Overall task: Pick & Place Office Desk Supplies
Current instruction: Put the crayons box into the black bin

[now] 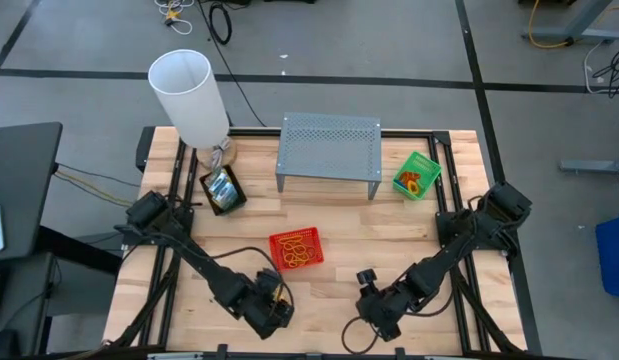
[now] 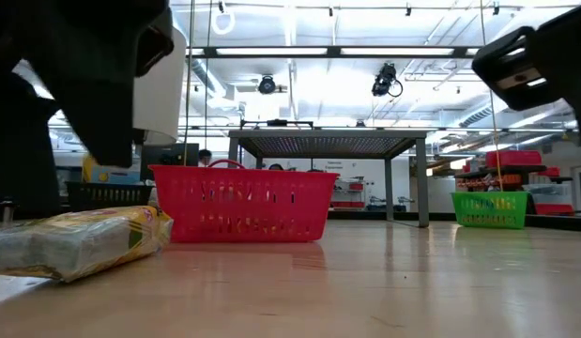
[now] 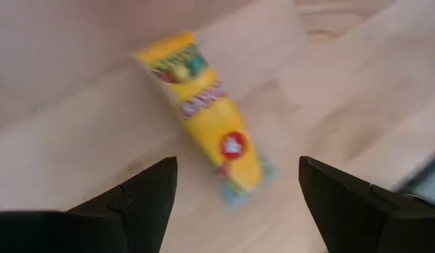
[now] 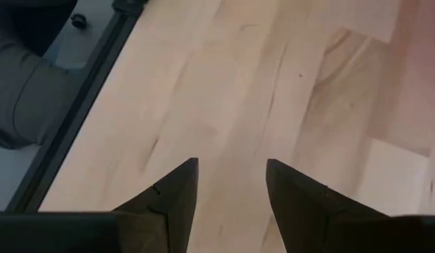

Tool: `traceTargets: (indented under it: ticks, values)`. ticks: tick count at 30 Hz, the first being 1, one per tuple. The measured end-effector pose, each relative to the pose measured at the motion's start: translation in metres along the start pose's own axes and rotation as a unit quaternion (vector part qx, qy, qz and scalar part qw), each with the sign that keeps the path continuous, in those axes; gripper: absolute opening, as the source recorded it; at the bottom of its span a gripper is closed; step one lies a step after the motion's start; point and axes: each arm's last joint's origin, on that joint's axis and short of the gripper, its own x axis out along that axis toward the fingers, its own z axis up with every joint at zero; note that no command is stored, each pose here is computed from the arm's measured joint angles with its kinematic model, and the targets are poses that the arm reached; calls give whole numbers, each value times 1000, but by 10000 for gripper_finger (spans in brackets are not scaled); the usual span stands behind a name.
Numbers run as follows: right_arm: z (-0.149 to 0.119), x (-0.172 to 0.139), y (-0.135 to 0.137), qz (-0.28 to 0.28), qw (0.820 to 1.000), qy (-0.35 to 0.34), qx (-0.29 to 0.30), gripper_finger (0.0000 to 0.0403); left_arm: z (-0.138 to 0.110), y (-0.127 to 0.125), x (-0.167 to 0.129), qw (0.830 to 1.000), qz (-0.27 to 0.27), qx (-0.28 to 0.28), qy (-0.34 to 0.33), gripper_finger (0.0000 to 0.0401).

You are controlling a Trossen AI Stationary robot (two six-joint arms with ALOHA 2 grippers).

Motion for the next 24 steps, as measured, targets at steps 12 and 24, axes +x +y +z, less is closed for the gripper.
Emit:
traceTargets:
  ticks: [12, 24]
  values:
    - [-1, -1, 7, -6, 1000, -10, -9, 176, 23, -5, 2, 999, 38, 18, -11, 297]
    - [-1, -1, 7, -9, 1000, -11, -18, 176, 31, 0, 10, 998, 64, 2, -9, 297]
